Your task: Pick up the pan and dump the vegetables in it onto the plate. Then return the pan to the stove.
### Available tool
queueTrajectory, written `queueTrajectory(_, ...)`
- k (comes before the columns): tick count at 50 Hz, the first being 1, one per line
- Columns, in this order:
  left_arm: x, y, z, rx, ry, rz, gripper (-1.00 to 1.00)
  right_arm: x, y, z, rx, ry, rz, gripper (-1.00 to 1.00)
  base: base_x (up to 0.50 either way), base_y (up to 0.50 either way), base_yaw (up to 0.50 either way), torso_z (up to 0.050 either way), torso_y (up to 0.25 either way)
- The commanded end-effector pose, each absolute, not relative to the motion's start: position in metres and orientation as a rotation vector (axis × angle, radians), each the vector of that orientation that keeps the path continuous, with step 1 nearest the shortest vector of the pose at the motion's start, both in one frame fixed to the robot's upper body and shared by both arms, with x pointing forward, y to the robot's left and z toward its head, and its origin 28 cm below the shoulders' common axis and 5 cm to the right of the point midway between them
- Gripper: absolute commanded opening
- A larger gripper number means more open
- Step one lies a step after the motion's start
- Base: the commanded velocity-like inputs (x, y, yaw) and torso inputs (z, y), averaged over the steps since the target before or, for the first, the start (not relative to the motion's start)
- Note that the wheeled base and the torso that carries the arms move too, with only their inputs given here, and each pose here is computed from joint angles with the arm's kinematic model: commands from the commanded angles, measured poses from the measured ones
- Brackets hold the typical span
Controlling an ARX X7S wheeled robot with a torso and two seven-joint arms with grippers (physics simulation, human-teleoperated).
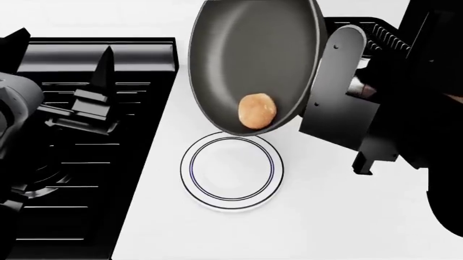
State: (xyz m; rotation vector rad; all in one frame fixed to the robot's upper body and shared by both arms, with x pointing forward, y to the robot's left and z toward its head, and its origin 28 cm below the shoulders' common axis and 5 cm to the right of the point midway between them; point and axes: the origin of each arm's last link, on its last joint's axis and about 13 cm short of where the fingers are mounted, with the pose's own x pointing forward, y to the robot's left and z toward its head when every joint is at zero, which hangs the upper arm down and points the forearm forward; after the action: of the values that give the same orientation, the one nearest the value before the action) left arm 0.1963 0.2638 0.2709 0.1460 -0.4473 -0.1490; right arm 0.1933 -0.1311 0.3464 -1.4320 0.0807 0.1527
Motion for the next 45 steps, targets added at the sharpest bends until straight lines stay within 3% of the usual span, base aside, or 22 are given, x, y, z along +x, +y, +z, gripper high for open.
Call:
queueTrajectory(1,0.197,0.264,0.269,0.143,-0.443,-0.148,1.0,0.193,-0.125,0.355,-1.478,-0.038,0.059,-1.0,0.0,0.0,0.0,0.0,0.0)
queueTrajectory(45,0.198,0.267,0.264,0.127,-0.442,-0.139,1.0,0.184,-0.117,0.357,-1.593,-0.098,-0.005,-1.0,0.0,0.0,0.0,0.0,0.001)
